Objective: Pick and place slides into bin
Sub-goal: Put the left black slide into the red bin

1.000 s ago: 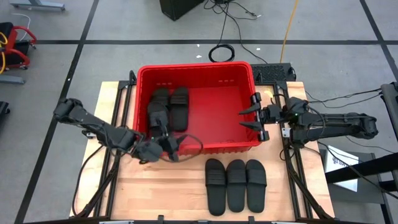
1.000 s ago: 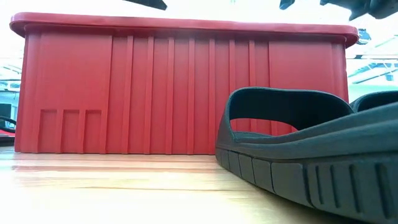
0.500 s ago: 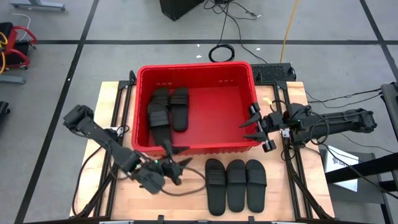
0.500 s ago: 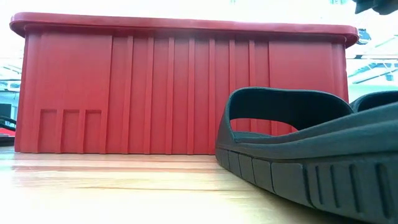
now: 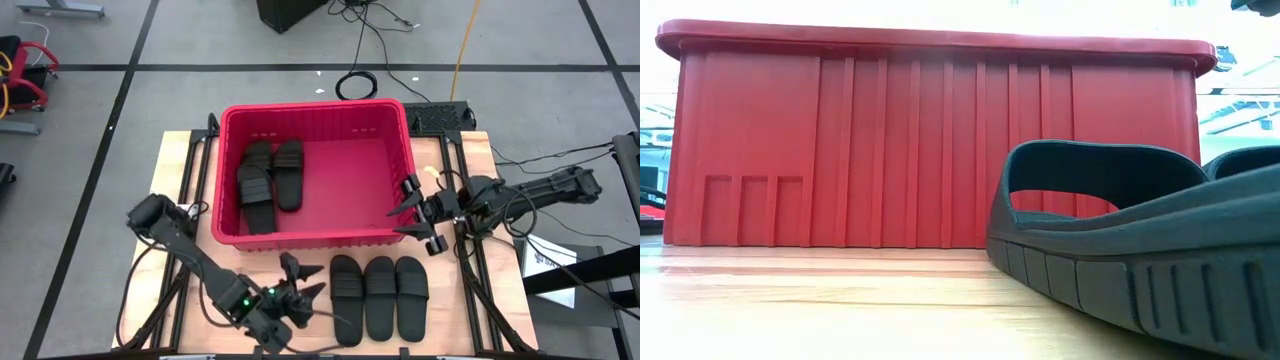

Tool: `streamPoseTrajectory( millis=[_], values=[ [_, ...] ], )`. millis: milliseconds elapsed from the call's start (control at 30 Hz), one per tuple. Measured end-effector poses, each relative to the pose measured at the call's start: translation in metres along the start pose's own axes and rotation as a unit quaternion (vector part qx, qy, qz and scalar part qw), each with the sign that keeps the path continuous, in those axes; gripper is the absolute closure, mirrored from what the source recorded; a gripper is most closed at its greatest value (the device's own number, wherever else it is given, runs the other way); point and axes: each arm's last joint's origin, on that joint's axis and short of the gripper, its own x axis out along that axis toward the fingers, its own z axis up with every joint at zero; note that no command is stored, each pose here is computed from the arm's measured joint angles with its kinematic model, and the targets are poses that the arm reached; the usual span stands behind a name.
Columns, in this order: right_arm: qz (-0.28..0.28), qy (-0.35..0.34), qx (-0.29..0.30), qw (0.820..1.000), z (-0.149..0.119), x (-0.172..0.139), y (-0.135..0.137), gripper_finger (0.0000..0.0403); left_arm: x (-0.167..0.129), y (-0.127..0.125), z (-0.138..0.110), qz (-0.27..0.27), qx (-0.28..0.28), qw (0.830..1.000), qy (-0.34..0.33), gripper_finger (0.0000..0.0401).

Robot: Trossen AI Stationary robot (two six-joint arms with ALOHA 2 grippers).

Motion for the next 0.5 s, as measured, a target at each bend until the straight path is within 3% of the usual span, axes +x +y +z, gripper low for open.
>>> streamPoseTrajectory(
  millis=[267, 500],
  values=[
    [-0.023, 0.007, 0.004, 1.0, -0.002, 0.001, 0.005, 0.0248, -0.002, -0.024, 0.009, -0.035, -0.023, 0.999, -0.008, 0.0171],
    [-0.006, 0.025, 0.031, 0.999, -0.005, 0.001, 0.013, 0.0248, 0.011, -0.051, 0.004, -0.059, -0.028, 0.998, 0.008, 0.0171]
  ],
)
